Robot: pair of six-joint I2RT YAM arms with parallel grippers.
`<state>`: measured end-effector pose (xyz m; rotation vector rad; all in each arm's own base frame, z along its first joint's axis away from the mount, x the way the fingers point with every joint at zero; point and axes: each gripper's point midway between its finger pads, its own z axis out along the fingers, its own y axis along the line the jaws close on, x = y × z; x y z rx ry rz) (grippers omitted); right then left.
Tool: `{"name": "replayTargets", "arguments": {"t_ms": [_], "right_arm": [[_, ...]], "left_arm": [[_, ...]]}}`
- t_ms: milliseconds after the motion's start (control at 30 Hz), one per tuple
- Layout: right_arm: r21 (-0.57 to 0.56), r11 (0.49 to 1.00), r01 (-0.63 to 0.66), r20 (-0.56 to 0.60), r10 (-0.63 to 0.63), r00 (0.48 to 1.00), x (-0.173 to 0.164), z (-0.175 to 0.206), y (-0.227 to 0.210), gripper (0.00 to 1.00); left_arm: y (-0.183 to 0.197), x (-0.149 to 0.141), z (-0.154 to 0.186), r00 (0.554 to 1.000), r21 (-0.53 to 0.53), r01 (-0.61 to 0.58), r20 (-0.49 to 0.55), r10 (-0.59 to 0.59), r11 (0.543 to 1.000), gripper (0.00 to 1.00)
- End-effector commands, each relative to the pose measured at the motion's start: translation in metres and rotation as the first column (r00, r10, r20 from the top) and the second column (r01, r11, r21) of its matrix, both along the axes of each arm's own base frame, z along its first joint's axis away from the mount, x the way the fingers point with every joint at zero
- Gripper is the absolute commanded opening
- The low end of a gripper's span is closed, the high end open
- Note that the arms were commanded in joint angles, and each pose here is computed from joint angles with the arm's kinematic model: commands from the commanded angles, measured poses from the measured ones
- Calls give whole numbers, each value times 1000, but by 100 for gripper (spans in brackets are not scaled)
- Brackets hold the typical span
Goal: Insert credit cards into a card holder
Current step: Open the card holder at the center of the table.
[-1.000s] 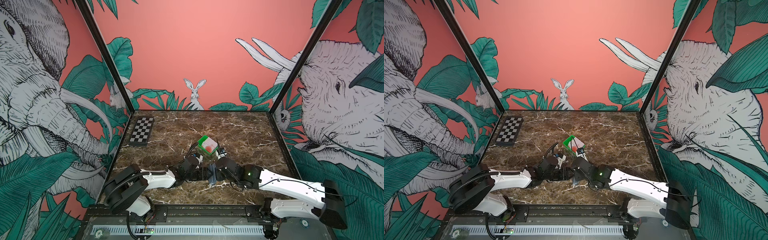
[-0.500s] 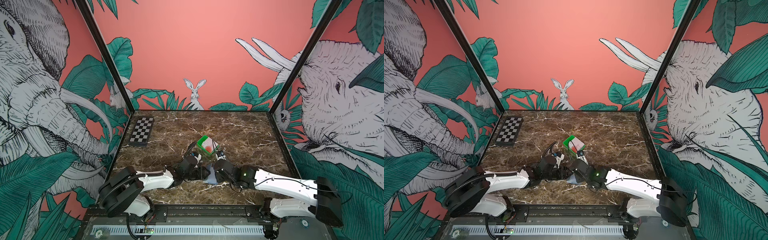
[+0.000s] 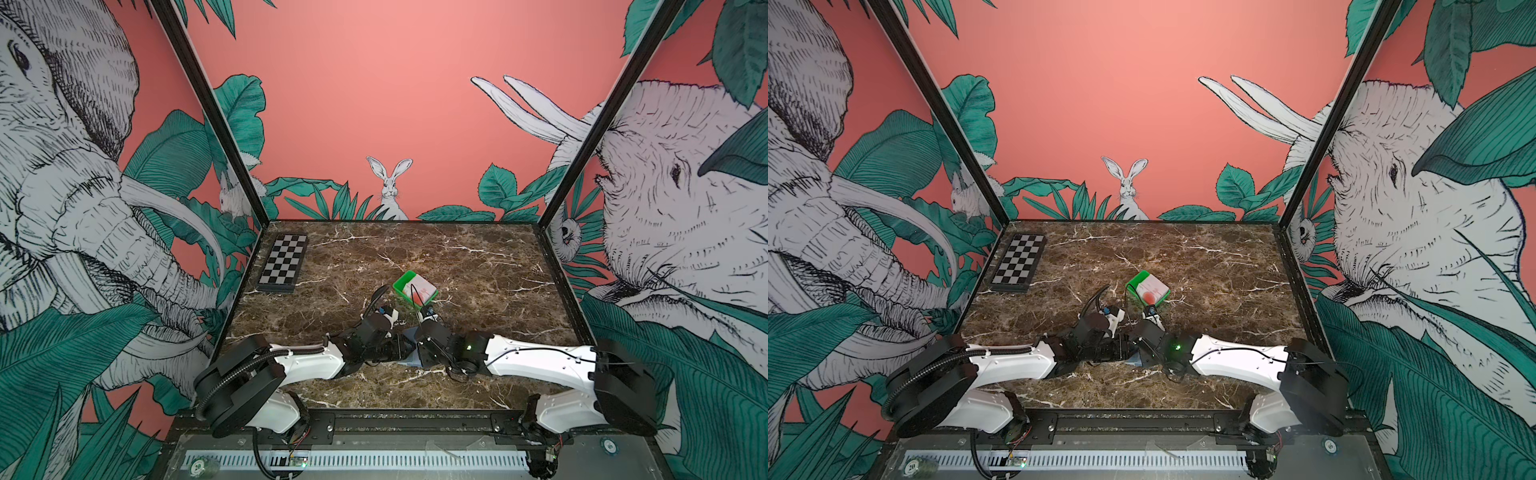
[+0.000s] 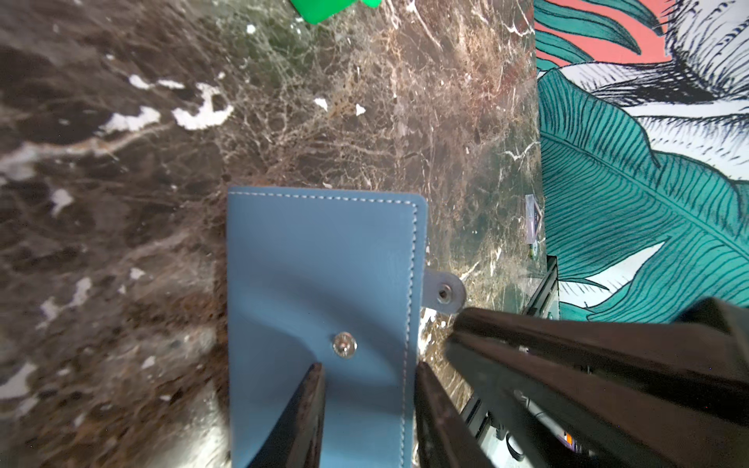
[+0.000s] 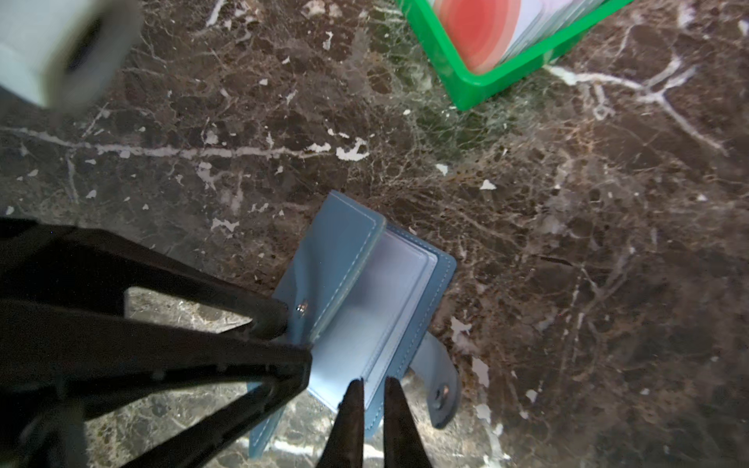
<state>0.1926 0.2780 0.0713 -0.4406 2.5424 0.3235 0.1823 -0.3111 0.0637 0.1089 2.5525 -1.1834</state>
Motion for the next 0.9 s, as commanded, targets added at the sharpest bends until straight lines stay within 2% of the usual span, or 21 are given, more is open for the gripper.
{"name": "replayTargets", "arguments": {"t_ms": [0, 267, 633, 867], "right_arm": [[74, 997, 4, -23, -3, 1000, 2, -7, 14, 11], [198, 980, -8, -65, 21, 998, 7, -19, 36, 11], [179, 982, 55, -127, -32, 991, 11, -46, 28, 11], [186, 981, 61, -130, -37, 991, 12, -47, 25, 12]], "left_arm": [[8, 0, 0, 1000, 1, -24, -2, 24, 1000, 37], [13, 1, 7, 1000, -6, -29, 11, 29, 1000, 37], [43, 6, 7, 998, 98, -56, 40, 52, 994, 37], [52, 6, -1, 998, 160, -53, 41, 47, 986, 37]]}}
